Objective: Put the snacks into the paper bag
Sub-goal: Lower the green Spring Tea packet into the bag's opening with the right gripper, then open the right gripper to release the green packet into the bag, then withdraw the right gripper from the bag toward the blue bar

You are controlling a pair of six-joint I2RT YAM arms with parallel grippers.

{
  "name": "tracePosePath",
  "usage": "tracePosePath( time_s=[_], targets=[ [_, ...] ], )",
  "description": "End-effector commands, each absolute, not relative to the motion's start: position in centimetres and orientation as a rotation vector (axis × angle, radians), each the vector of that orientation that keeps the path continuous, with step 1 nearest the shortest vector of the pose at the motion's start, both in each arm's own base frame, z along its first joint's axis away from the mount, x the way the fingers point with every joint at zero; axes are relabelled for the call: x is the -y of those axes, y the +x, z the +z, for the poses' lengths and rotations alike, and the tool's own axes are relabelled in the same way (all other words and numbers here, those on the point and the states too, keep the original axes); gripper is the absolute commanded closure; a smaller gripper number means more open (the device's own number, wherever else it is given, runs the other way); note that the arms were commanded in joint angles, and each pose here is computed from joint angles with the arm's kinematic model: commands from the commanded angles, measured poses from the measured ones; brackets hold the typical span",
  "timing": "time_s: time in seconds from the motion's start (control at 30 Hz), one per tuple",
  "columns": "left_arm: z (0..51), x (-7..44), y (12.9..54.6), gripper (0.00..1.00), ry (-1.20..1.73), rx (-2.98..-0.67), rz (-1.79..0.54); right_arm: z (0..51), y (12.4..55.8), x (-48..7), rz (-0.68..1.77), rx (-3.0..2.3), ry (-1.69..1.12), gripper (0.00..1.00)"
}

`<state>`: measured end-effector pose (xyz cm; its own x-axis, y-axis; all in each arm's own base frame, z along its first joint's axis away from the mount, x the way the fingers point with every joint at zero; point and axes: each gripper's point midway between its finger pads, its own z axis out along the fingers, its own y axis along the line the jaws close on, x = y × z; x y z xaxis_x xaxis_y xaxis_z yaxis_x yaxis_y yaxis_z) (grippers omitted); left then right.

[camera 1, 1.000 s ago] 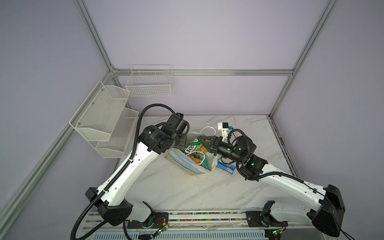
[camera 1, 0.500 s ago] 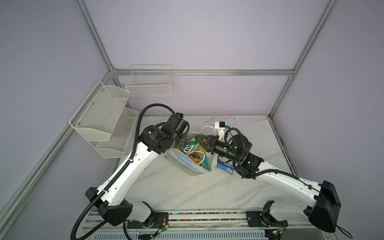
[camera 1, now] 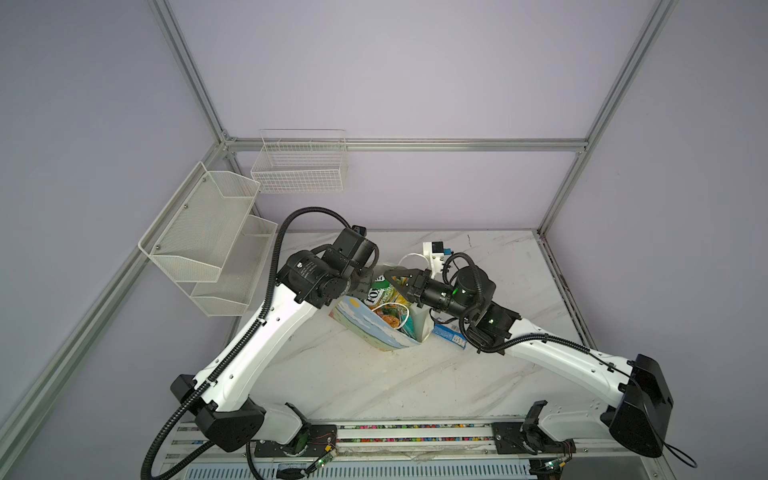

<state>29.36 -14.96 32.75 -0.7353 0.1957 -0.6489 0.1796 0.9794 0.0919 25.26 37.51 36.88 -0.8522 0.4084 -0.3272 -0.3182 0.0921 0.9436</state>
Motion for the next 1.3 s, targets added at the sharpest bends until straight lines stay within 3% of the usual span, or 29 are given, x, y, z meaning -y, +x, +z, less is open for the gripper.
tracePosePath(
  time_s=[0.0,0.03,0.07,0.17,0.23,0.8,1.27],
  targets=[
    [36.4,14.4,29.5,1.0,0.193,-2.29,-0.019,38.7,24.8,-38.0,1.84,-1.812,0.047,1.0],
    [36.4,14.4,29.5,1.0,0.193,-2.29,-0.019,38.7,24.8,-38.1,1.842,-1.814,0.037,1.0],
    [36.4,14.4,29.6,1.0,0.193,-2.29,-0.018,38.9,24.6,-38.2,1.85,-1.81,0.025,0.93],
    [36.4,14.4,29.5,1.0,0.192,-2.289,-0.017,39.8,23.9,-38.5,1.881,-1.778,-0.031,0.54],
    [36.4,14.3,29.5,1.0,0.191,-2.289,-0.016,40.5,23.4,-38.5,1.88,-1.761,-0.067,0.45],
    [36.3,14.4,29.5,1.0,0.192,-2.294,-0.017,42.6,22.2,-36.5,1.755,-1.753,-0.147,0.41],
    [36.1,14.2,29.6,1.0,0.191,-2.298,0.0,42.2,22.5,-32.8,1.484,-1.831,-0.115,0.36]
  ],
)
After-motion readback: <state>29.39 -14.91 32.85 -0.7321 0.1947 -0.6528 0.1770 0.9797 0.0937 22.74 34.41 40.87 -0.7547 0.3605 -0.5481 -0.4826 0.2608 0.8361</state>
